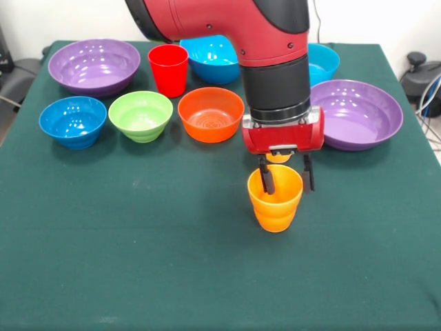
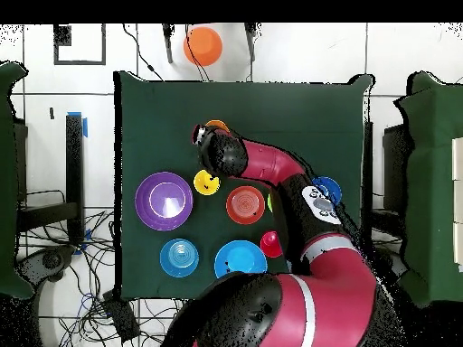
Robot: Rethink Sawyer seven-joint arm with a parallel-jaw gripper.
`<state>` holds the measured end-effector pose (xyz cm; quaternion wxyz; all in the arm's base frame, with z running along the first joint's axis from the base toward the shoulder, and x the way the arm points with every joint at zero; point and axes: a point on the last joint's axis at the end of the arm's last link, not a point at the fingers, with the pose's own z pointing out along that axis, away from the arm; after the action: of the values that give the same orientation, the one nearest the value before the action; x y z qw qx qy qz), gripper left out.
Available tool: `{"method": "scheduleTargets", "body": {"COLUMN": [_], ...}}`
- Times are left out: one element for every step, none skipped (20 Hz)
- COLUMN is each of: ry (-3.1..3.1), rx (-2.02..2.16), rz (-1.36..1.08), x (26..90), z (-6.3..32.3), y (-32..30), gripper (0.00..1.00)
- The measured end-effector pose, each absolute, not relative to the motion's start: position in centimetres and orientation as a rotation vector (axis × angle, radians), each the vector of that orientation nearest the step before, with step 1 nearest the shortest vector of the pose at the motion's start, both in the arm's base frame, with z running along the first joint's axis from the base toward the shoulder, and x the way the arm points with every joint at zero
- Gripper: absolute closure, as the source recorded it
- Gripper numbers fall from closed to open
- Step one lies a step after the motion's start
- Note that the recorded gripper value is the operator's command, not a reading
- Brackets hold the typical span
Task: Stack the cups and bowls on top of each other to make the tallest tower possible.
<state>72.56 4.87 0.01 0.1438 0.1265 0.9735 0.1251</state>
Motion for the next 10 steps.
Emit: {"method": "scheduleTargets", "body": {"ry": [2.806, 2.806, 2.803, 2.802, 2.801, 2.8, 2.798, 2.796, 2.793, 2.79], "rx": [0.364, 0.364, 0.36, 0.357, 0.352, 0.348, 0.339, 0.329, 0.316, 0.299], "rz": [0.361, 0.361, 0.358, 0.357, 0.355, 0.354, 0.351, 0.348, 0.342, 0.333], "x": [72.6, 72.6, 72.6, 72.6, 72.6, 72.6, 72.5, 72.4, 72.2, 72.0], "z": [0.1, 0.1, 0.4, 0.6, 0.9, 1.2, 1.8, 2.3, 3.1, 3.9], "y": [4.9, 4.9, 4.9, 5.0, 5.1, 5.1, 5.3, 5.5, 5.9, 6.2], "gripper": [0.0, 0.0, 0.0, 0.0, 0.0, 0.0, 0.0, 0.0, 0.0, 0.0]}}
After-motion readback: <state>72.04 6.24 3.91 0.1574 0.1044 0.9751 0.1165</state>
